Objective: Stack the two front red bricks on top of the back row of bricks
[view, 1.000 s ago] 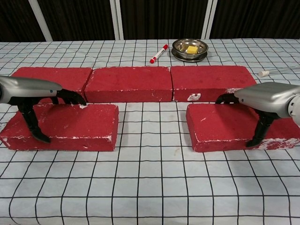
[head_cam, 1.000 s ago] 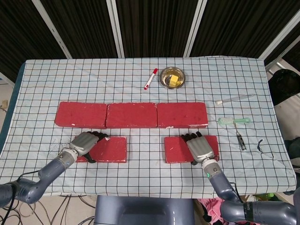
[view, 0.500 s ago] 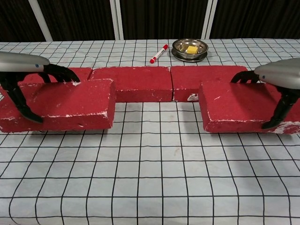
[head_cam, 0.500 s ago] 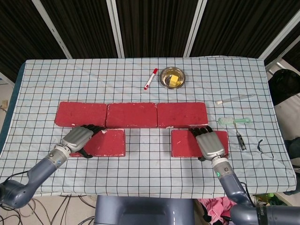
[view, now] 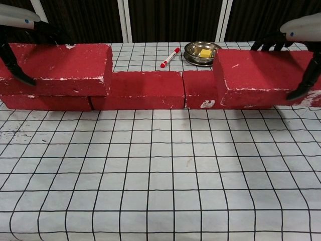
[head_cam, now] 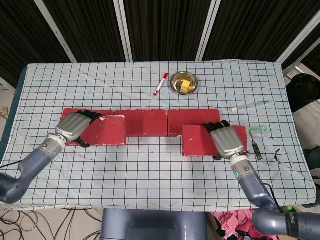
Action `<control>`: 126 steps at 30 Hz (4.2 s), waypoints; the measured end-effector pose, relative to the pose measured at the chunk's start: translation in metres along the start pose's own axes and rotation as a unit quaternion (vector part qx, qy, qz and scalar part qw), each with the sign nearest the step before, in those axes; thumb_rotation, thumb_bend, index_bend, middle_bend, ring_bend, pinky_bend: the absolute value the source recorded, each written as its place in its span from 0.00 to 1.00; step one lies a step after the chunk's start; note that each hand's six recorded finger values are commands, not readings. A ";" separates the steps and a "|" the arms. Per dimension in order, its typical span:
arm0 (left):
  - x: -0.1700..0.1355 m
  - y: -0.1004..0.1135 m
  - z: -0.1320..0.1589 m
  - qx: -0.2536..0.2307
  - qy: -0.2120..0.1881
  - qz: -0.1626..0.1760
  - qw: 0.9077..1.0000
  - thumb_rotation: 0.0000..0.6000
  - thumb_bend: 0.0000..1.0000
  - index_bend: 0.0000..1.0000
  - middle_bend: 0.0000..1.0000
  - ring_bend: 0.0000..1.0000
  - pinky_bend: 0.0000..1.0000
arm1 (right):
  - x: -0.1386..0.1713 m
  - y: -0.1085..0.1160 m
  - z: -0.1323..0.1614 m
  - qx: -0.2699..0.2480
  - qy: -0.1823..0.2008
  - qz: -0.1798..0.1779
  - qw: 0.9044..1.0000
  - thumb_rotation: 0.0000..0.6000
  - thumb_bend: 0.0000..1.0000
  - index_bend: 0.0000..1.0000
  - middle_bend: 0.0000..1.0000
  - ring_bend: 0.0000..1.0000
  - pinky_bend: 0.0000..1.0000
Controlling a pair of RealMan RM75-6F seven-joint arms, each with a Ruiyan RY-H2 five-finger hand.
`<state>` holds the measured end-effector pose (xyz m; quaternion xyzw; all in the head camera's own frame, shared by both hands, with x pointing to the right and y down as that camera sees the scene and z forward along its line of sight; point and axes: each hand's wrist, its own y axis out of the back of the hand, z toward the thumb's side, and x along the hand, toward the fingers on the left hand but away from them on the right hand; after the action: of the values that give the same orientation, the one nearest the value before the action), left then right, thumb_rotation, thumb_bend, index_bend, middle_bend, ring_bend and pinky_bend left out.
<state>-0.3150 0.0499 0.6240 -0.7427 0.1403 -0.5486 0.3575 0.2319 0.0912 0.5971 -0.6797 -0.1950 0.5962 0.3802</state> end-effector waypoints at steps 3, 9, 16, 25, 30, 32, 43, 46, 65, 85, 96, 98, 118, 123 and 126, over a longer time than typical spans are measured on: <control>0.013 0.006 -0.007 0.004 0.008 0.001 1.000 1.00 0.21 0.15 0.23 0.13 0.26 | -0.022 0.009 0.004 0.003 0.004 0.006 1.000 1.00 0.00 0.17 0.21 0.16 0.12; 0.038 0.018 -0.021 -0.002 0.022 0.008 1.000 1.00 0.21 0.15 0.23 0.13 0.25 | -0.069 0.028 0.014 -0.001 0.008 0.009 1.000 1.00 0.00 0.17 0.21 0.16 0.12; 0.063 0.017 -0.027 -0.007 0.024 0.005 1.000 1.00 0.21 0.15 0.23 0.12 0.25 | -0.113 0.037 0.031 -0.009 0.015 0.035 0.999 1.00 0.00 0.17 0.21 0.16 0.12; 0.083 0.012 -0.024 -0.011 0.017 -0.001 1.000 1.00 0.21 0.15 0.23 0.12 0.25 | -0.145 0.033 0.065 -0.034 0.039 0.076 0.996 1.00 0.00 0.17 0.21 0.16 0.12; 0.086 0.008 -0.022 -0.024 0.013 -0.008 1.000 1.00 0.21 0.15 0.22 0.12 0.25 | -0.155 0.029 0.075 -0.039 0.041 0.082 0.995 1.00 0.00 0.17 0.21 0.16 0.12; 0.087 0.003 -0.022 -0.023 0.013 -0.017 0.999 1.00 0.21 0.15 0.22 0.12 0.25 | -0.158 0.026 0.078 -0.039 0.041 0.083 0.995 1.00 0.00 0.17 0.21 0.16 0.12; 0.095 -0.009 -0.019 -0.025 0.008 -0.033 0.999 1.00 0.21 0.15 0.22 0.12 0.25 | -0.171 0.017 0.093 -0.029 0.040 0.079 0.996 1.00 0.00 0.17 0.21 0.16 0.12; 0.096 -0.008 -0.019 -0.025 0.006 -0.032 0.999 1.00 0.21 0.15 0.22 0.12 0.25 | -0.173 0.017 0.095 -0.026 0.040 0.076 0.996 1.00 0.00 0.17 0.21 0.16 0.12; 0.111 -0.010 0.002 -0.033 -0.011 -0.055 0.998 1.00 0.21 0.14 0.21 0.12 0.24 | -0.177 0.019 0.099 -0.022 0.037 0.075 0.996 1.00 0.00 0.17 0.21 0.16 0.12; 0.118 -0.004 0.012 -0.048 -0.013 -0.065 0.997 1.00 0.20 0.13 0.20 0.11 0.23 | -0.174 0.016 0.099 -0.026 0.037 0.073 0.996 1.00 0.00 0.17 0.21 0.16 0.12; 0.116 -0.002 0.009 -0.052 -0.011 -0.067 0.996 1.00 0.20 0.13 0.20 0.11 0.23 | -0.177 0.010 0.099 -0.025 0.033 0.069 0.997 1.00 0.00 0.17 0.21 0.16 0.12; 0.116 -0.001 0.012 -0.054 -0.013 -0.067 0.996 1.00 0.20 0.13 0.20 0.11 0.23 | -0.177 0.010 0.099 -0.026 0.033 0.068 0.997 1.00 0.00 0.17 0.21 0.16 0.12; 0.119 0.001 0.014 -0.038 -0.016 -0.068 0.997 1.00 0.19 0.12 0.20 0.10 0.23 | -0.174 0.016 0.099 -0.032 0.036 0.067 0.997 1.00 0.00 0.17 0.20 0.15 0.12; 0.119 -0.001 0.015 -0.039 -0.015 -0.069 0.997 1.00 0.19 0.12 0.20 0.10 0.23 | -0.173 0.016 0.101 -0.033 0.040 0.069 0.996 1.00 0.00 0.17 0.20 0.15 0.12; 0.119 0.000 0.016 -0.040 -0.016 -0.066 0.997 1.00 0.19 0.12 0.20 0.10 0.23 | -0.172 0.015 0.102 -0.032 0.041 0.069 0.996 1.00 0.00 0.17 0.20 0.15 0.12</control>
<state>-0.2579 -0.0161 0.7070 -0.7729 0.1068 -0.5530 0.2924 0.0944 -0.0129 0.7003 -0.7270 -0.1505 0.5863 0.3240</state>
